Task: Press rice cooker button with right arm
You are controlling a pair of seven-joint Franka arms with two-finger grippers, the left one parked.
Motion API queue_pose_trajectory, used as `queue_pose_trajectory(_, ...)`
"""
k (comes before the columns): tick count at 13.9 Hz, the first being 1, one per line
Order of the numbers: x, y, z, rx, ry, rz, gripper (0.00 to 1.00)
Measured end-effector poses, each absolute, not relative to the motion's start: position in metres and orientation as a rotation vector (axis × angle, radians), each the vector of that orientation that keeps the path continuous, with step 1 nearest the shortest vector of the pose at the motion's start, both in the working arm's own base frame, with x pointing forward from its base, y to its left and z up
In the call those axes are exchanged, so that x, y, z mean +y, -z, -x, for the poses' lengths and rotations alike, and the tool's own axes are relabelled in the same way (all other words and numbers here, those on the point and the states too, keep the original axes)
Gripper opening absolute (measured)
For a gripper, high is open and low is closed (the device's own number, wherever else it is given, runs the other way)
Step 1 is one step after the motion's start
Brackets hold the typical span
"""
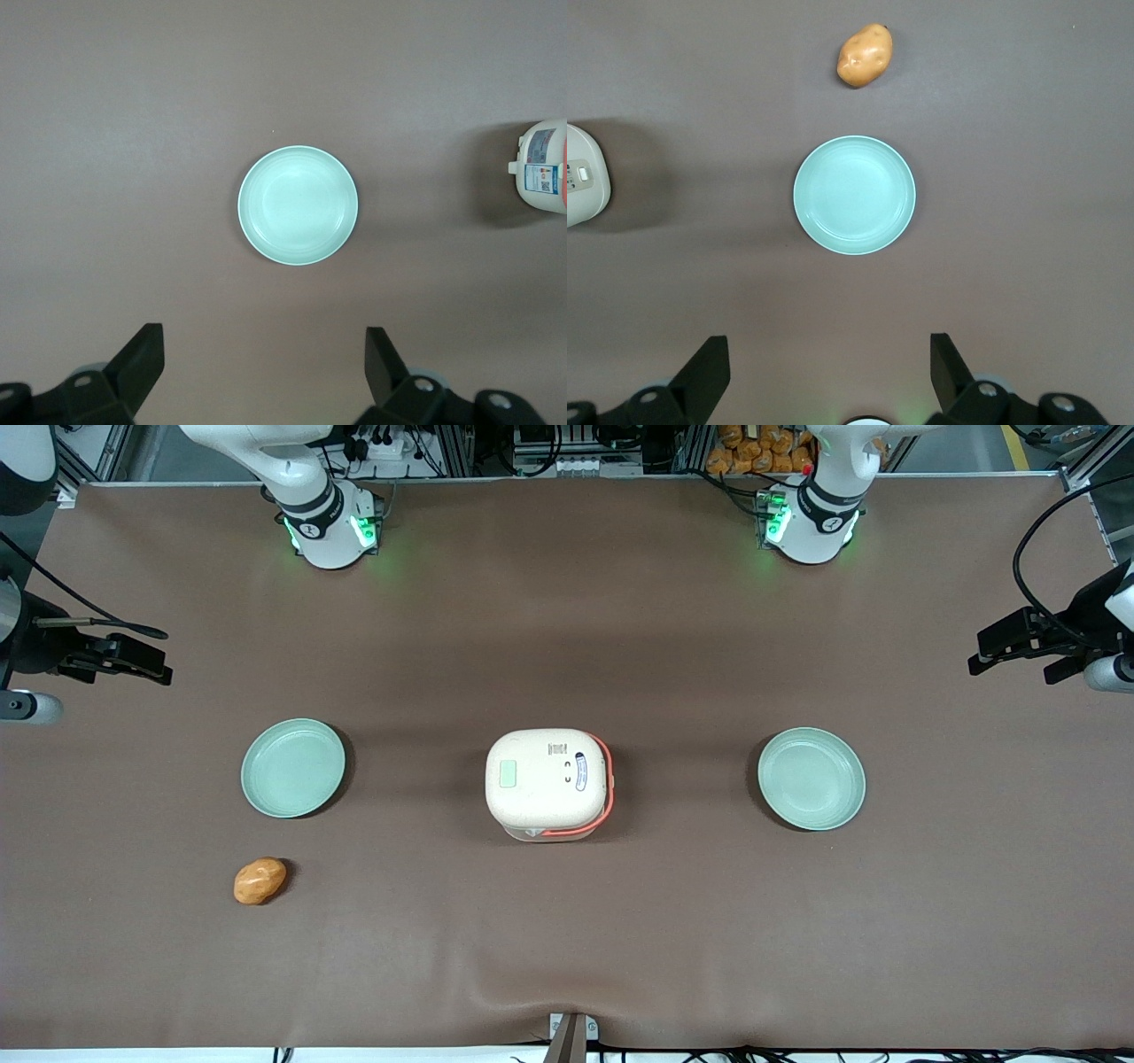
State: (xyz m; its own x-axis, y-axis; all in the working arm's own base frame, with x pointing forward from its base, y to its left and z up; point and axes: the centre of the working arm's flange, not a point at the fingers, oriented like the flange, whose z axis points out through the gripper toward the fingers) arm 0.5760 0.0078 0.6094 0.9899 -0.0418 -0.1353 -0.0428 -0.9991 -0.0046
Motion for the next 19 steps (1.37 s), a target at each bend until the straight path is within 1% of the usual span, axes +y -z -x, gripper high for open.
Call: queue_pose_trajectory(19, 0.0042, -0.6097, -0.5760, 0.079, -0.212, 3.127, 1.00)
